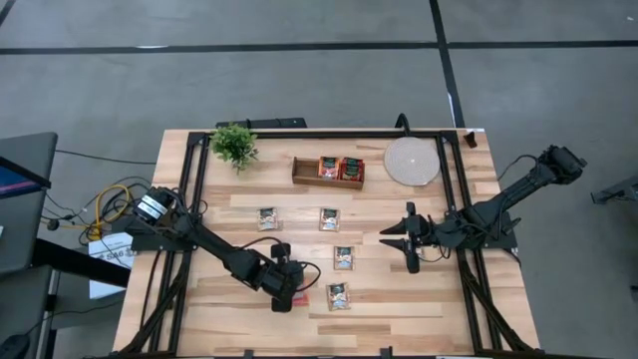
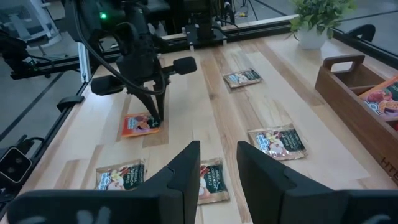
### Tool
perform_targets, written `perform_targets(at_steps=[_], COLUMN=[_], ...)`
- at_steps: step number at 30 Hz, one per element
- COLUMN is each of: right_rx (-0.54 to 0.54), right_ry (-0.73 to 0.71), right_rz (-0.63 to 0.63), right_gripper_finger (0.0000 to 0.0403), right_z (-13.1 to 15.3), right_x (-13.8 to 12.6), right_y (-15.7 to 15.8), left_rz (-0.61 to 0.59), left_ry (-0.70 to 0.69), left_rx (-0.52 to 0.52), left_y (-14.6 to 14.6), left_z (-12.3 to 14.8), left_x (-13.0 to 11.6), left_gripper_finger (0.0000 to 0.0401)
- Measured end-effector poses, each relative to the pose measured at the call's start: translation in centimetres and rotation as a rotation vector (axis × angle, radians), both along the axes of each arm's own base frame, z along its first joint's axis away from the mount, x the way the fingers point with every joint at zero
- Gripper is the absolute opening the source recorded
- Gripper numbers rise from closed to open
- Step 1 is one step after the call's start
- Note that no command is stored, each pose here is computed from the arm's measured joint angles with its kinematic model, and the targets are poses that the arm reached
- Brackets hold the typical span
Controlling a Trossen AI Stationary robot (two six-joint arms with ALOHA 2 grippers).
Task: Pick & Place Tea
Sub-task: Put the orange tea bag into the middle section of the wooden organizer
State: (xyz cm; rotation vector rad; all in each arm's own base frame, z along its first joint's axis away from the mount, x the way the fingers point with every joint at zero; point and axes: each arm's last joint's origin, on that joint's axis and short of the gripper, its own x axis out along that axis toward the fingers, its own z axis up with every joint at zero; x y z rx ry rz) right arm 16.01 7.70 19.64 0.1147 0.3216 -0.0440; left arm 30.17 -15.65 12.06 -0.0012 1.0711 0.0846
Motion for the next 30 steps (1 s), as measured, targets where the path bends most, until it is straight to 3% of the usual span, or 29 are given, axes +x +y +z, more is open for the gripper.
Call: perform_targets(at_steps=[4,14,23,30], right_rx=[0.0,0.001,0.022,0.042], right_ry=[0.0,-0.002,-0.036,-0.073], right_rz=[0.0,0.0,-0.001,-0.016], right_gripper_finger=[0.0098,0.0098,0.0098,0.0098], right_z=[0.0,0.0,0.4,0.7], right_x=[0.0,0.0,0.1,0.4], right_y=[0.0,0.0,0.1,-0.2], left_rz=[0.002,-0.019,-0.057,-0.112], left_ry=[-0.001,-0.005,0.007,-0.085], left_rx=[0.007,0.092,0.356,0.542], left_y=[0.0,0.0,-0.3,-0.7], left_z=[0.0,0.5,4.8,8.3], left_x=[0.0,0.3,2.0,3.7], left_gripper_finger=[0.0004,0.0,0.0,0.0])
